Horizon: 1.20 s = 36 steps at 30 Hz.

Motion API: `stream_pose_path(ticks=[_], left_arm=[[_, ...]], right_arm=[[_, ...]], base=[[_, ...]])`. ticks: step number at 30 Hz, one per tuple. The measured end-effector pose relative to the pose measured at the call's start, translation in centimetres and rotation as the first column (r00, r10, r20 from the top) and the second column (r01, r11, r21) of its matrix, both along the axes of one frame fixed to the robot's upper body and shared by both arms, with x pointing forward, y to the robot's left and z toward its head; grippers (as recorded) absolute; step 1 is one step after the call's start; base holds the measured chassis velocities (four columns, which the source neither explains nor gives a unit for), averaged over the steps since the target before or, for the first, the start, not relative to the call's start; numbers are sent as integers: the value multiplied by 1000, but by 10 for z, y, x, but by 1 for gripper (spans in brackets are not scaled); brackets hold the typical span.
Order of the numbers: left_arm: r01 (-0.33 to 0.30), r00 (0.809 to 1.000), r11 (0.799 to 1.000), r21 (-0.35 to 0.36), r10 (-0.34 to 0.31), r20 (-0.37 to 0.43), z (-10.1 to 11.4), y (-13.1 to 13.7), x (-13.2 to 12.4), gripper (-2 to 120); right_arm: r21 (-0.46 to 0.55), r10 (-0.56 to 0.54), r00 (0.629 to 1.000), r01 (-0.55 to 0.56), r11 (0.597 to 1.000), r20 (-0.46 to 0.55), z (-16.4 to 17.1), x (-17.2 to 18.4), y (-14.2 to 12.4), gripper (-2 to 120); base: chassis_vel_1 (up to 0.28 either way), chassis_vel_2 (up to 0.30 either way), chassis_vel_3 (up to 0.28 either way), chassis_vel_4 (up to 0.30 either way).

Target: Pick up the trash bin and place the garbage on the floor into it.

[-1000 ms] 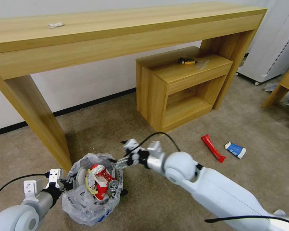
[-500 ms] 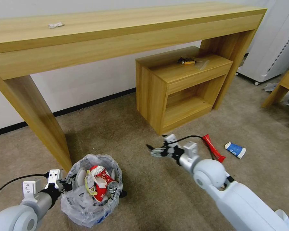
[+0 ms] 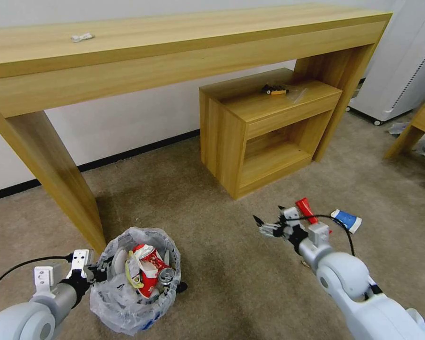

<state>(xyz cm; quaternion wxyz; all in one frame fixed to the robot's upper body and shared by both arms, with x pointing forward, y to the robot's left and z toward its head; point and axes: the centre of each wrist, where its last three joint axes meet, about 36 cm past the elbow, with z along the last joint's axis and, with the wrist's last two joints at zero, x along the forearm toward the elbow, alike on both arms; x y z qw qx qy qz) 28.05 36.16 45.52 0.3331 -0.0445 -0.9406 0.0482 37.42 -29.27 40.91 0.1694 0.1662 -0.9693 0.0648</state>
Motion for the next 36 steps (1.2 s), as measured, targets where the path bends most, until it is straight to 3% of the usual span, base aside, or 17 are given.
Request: stream_pose_path(ticks=[11,26,36], left_arm=[[8,1000,1000,3,-8,1,1,-4,-1,0],[22,1000,1000,18,-22,-3,4,-8,-8,0],[24,1000,999,22,-23,-8,5,-8,-13,0]], right_arm=[[-34,-58,998,59,998,16,-11,-27,-28,100],[-63,-79,995,83,995,57,-26,-46,-37,100],[-98,-133,991,132,986,-8,-58,-78,-54,100]], base=[[-44,-54,49,52],[-171,-170,160,165],[-26,-27,-23,-35]])
